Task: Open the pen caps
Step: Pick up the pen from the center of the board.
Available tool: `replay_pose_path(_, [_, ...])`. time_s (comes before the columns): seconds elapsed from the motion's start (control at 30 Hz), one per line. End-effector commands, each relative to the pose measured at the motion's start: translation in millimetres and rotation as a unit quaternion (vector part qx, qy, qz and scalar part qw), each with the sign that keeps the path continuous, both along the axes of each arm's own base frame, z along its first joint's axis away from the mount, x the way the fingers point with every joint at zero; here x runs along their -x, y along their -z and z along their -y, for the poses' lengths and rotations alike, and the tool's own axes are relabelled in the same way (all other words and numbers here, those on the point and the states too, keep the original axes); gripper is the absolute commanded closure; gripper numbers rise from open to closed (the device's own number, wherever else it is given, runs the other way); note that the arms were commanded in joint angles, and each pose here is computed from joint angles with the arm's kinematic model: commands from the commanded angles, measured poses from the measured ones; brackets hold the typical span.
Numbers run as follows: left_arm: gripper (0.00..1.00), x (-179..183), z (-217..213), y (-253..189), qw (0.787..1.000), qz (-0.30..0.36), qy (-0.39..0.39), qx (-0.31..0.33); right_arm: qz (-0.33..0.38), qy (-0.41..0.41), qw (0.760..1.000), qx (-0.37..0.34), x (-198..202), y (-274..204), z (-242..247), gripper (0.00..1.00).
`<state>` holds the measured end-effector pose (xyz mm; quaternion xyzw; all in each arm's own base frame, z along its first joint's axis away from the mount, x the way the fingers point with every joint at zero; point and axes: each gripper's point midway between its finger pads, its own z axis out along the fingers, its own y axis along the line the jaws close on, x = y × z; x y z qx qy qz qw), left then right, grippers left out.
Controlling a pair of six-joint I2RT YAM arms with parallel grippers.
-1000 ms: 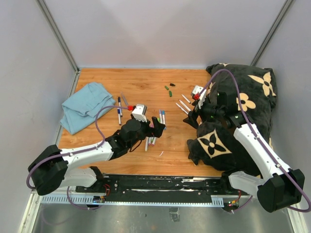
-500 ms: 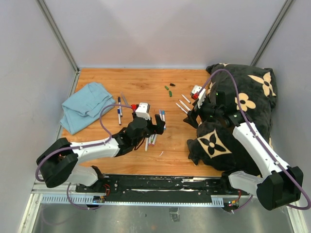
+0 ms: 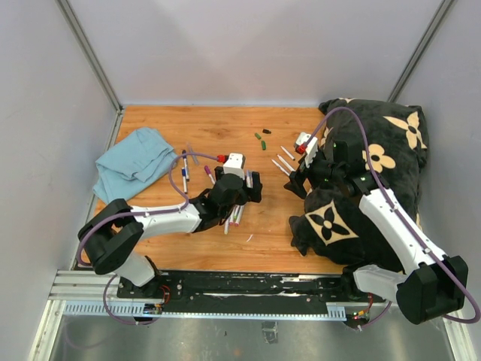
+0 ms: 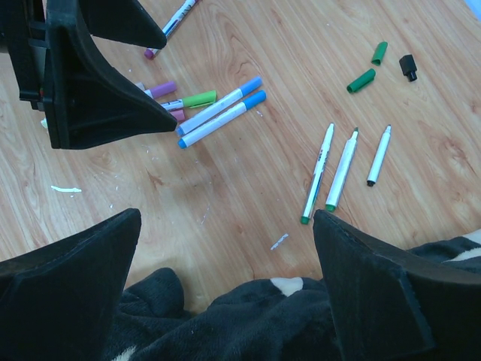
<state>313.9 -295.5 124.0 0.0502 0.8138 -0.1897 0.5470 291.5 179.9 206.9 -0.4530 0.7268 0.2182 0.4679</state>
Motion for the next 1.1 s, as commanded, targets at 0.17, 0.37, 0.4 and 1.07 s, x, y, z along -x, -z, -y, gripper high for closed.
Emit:
replay_pose_path(0.17, [0.01, -11, -4, 3, 0.999, -0.005, -0.025, -0.023, 0.002, 0.009, 1.000, 0.007, -10, -3, 6, 0.02])
replay_pose_path(0.37, [0.01, -18, -6, 9, 0.999, -0.017, -0.037, -0.036, -0.006, 0.012, 1.000, 0.007, -11, 1, 6, 0.02])
replay_pose_path(0.4, [0.01, -18, -6, 9, 0.998, -0.017, -0.037, -0.037, -0.006, 0.013, 1.000, 0.008, -11, 1, 6, 0.02])
replay_pose_path(1.07, [0.08, -27, -5, 4, 0.999, -0.012, -0.026, -0.032, -0.007, 0.015, 1.000, 0.010, -12, 3, 7, 0.02])
